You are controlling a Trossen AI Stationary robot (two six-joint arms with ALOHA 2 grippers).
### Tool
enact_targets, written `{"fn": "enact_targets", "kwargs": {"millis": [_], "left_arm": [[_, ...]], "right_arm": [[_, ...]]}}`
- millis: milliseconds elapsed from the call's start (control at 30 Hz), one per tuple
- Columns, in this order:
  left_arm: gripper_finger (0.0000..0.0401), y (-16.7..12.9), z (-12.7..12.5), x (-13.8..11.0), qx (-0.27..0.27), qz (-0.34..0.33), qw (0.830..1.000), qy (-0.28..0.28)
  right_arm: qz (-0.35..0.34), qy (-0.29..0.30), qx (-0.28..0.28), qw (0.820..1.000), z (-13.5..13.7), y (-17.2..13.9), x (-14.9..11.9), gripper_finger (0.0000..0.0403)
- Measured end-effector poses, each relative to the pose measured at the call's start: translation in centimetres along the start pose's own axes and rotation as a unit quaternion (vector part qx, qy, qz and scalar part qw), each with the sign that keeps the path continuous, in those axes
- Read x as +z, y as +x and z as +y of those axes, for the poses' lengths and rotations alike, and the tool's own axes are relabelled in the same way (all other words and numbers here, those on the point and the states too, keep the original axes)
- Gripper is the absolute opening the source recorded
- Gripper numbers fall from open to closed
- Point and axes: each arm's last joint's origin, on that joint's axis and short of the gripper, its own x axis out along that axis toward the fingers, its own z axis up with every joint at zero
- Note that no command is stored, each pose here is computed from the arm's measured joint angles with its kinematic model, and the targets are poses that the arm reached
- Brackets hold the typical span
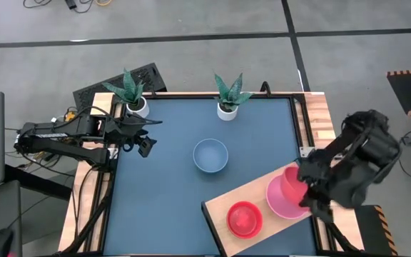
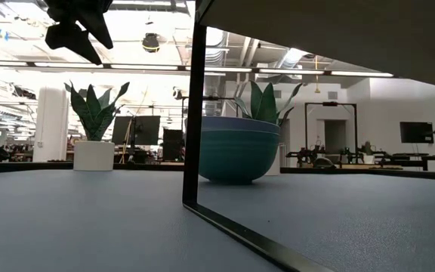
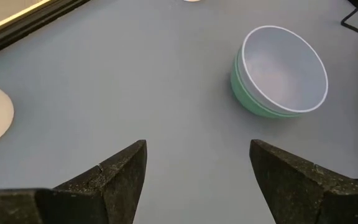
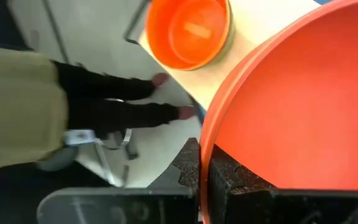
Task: Place and stack bowls onto a shelf
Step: Stack the orange bowl on top of the pink bowl on the shelf
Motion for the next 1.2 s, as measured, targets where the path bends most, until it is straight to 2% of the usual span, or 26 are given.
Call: {"fn": "enact_targets", "kwargs": {"millis": [333, 700, 900, 1200], "left_arm": [[0.0269, 0.0, 0.0, 0.0, -0.001, -0.002, 1.000, -0.002], [0.0269, 0.0, 0.0, 0.1, -0.002, -0.003, 1.000, -0.005], [0.0269, 0.0, 0.0, 0.1, -0.003, -0.002, 1.000, -0.005], [0.0269, 0.0, -0.1, 0.0, -0.006, 0.000, 1.000, 0.000]], "right_arm": [[0.025, -0.086, -0.090, 0.992, 2.1, 5.5, 0.0, 0.0025], [0.040, -0.089, -0.112, 0.989, 2.8, 7.5, 0.1, 0.0025], [0.044, -0.093, -0.126, 0.987, 2.5, 8.1, 0.2, 0.0056], [0.037, -0.069, -0.129, 0.989, 2.3, 8.2, 0.9, 0.0065]]}}
